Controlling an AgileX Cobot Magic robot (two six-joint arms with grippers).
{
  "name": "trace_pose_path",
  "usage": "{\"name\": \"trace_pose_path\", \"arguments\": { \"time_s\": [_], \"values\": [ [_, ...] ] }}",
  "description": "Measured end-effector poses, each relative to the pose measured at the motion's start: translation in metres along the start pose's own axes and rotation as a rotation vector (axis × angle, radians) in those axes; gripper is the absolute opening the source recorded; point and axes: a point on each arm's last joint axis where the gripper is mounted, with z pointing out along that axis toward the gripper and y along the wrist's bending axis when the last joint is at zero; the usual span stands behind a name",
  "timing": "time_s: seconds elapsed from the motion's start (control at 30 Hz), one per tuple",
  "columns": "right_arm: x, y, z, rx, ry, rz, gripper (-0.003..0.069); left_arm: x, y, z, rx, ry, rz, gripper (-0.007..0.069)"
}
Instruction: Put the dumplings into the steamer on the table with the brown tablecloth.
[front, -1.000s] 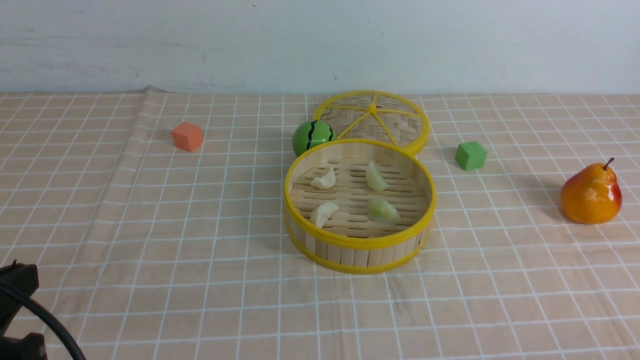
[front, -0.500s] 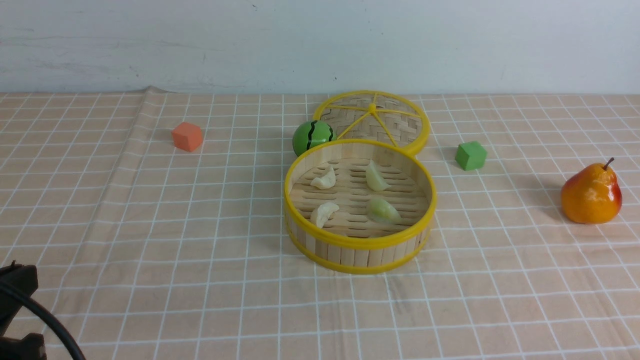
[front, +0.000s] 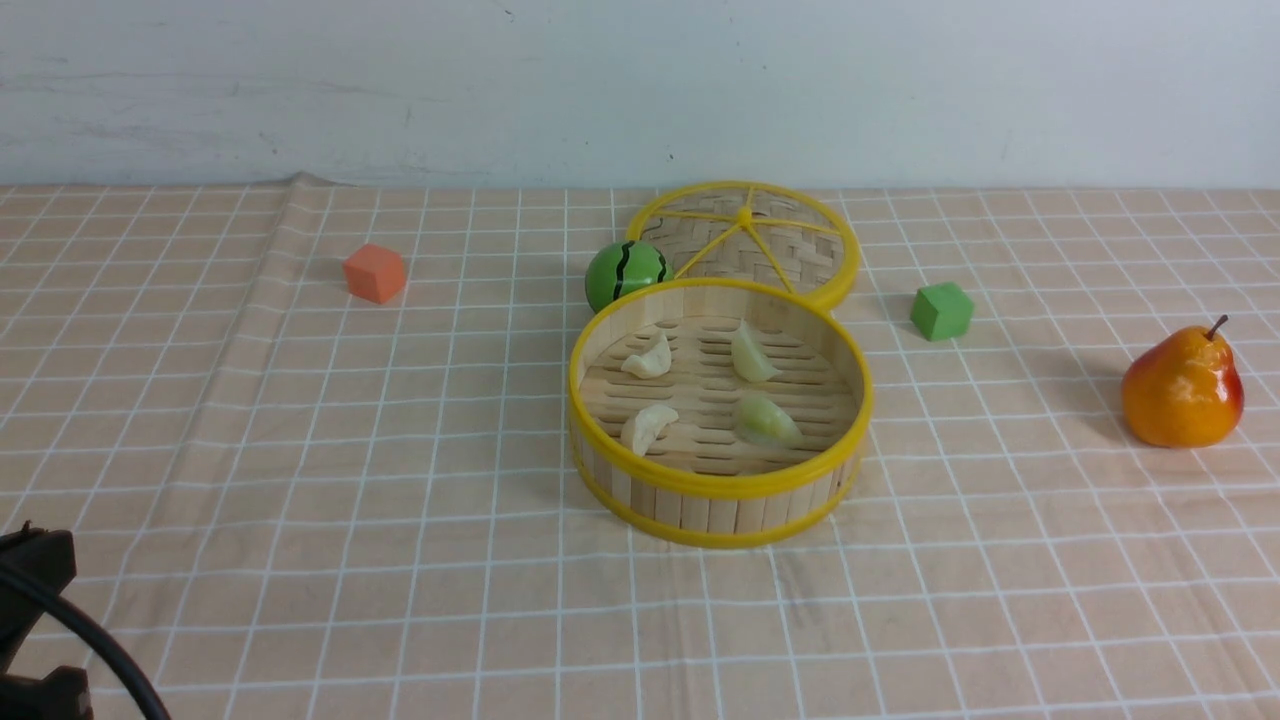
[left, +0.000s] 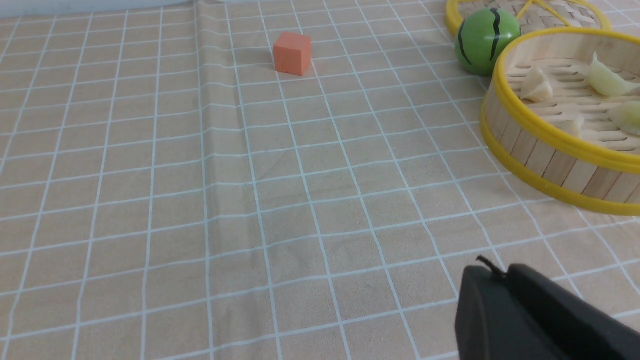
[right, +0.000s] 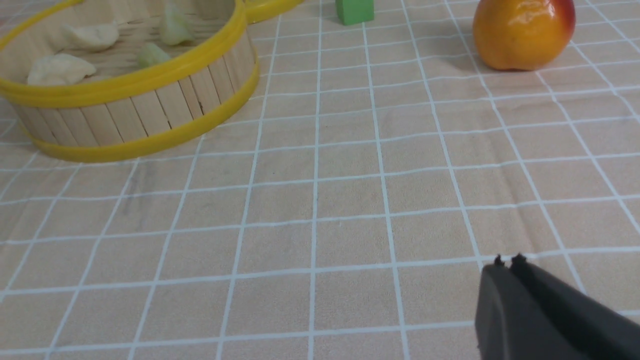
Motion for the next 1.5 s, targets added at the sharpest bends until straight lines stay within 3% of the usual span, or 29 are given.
{"name": "trace_pose_path", "arguments": {
  "time_s": [0.2,0.33,0.47,0.67,0.87,0.93,1.13,1.5],
  "values": [
    [0.0,0.0,0.0,0.0,0.001,0.0,0.0014,0.023,0.002,-0.002,0.023,-0.032,0.009,0.0046],
    [0.0,0.0,0.0,0.0,0.001,0.001,0.002,0.048,0.014,-0.013,-0.034,-0.097,-0.016,0.0046],
    [0.0,0.0,0.0,0.0,0.001,0.002,0.0021,0.079,0.019,-0.023,-0.065,-0.287,-0.16,0.0039],
    [0.0,0.0,0.0,0.0,0.002,0.004,0.0025,0.098,0.023,-0.013,-0.154,-0.37,-0.259,-0.0014],
    [0.0,0.0,0.0,0.0,0.002,0.005,0.003,0.118,0.023,-0.007,-0.191,-0.159,-0.31,-0.0014],
    [0.0,0.0,0.0,0.0,0.002,0.005,0.0032,0.125,0.021,-0.006,-0.18,-0.084,-0.265,-0.0014],
    [0.0,0.0,0.0,0.0,0.002,0.005,0.0041,0.126,0.018,-0.006,-0.153,-0.061,-0.138,-0.0014],
    [0.0,0.0,0.0,0.0,0.002,0.005,0.0056,0.126,0.018,-0.006,-0.147,-0.057,-0.115,-0.0014]
  ]
}}
